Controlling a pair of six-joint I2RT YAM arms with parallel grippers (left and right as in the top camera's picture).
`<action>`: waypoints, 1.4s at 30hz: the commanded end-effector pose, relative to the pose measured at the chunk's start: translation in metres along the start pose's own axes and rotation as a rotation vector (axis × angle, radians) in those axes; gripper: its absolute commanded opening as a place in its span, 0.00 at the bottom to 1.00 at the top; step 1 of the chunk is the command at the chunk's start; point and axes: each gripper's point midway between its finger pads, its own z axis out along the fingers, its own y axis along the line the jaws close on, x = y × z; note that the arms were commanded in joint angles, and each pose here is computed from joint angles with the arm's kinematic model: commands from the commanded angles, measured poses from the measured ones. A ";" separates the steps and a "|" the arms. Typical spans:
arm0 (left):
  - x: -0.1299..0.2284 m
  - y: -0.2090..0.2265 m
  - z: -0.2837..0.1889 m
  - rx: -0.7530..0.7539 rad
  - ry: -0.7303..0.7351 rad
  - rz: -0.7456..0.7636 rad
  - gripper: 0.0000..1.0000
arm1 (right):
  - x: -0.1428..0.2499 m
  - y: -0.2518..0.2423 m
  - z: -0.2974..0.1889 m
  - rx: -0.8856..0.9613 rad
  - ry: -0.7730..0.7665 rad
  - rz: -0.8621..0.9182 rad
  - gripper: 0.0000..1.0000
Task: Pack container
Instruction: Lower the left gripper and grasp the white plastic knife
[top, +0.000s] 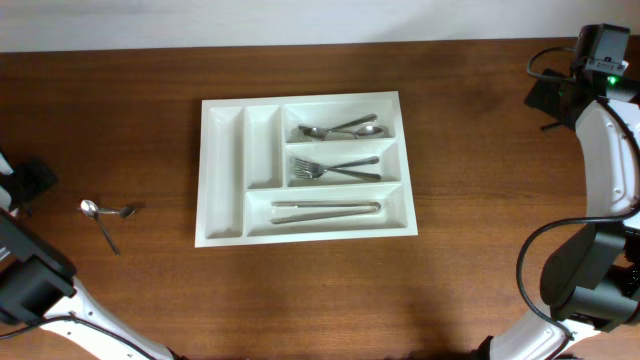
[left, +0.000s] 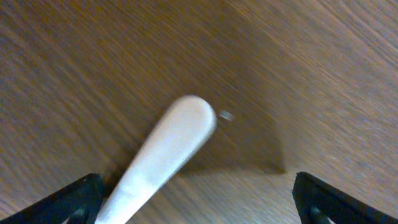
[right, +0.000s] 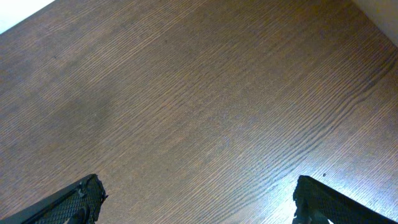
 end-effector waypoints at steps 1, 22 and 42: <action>0.090 -0.056 0.034 0.179 0.283 -0.104 0.99 | -0.004 -0.001 -0.002 0.000 -0.010 0.004 0.99; 0.106 -0.075 0.032 0.137 0.349 -0.044 0.99 | -0.004 -0.001 -0.002 0.000 -0.010 0.004 0.99; 0.123 -0.034 0.026 -0.075 0.420 -0.017 0.16 | -0.004 -0.001 -0.002 0.000 -0.010 0.004 0.99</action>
